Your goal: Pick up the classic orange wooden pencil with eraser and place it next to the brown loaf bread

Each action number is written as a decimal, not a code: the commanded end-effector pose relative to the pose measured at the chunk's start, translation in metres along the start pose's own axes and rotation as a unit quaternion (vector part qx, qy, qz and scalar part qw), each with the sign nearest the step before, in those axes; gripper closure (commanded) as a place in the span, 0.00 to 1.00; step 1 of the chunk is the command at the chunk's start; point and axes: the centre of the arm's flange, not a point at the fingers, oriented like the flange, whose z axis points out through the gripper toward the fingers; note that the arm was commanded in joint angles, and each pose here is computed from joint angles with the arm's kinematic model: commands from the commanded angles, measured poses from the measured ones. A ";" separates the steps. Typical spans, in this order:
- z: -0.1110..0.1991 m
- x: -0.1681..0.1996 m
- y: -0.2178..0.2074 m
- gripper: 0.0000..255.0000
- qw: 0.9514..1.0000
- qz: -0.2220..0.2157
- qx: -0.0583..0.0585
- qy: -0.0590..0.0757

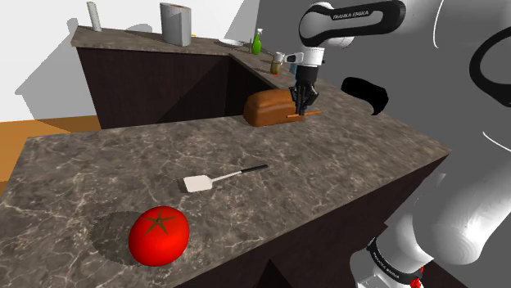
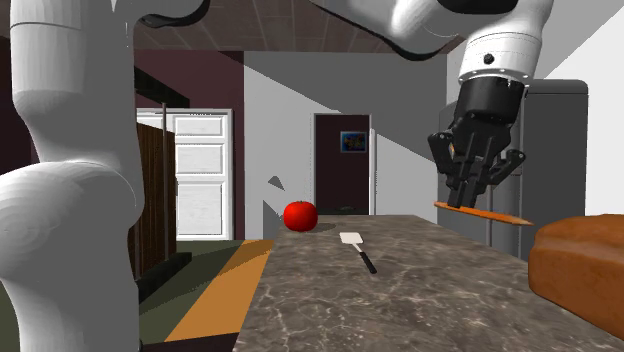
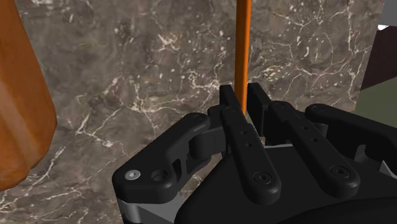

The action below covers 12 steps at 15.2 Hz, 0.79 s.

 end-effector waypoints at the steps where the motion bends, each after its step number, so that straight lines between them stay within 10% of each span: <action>1: 0.011 0.000 0.002 1.00 1.000 0.000 0.000 0.000; 12: 0.067 -0.001 0.015 1.00 1.000 0.000 0.000 0.000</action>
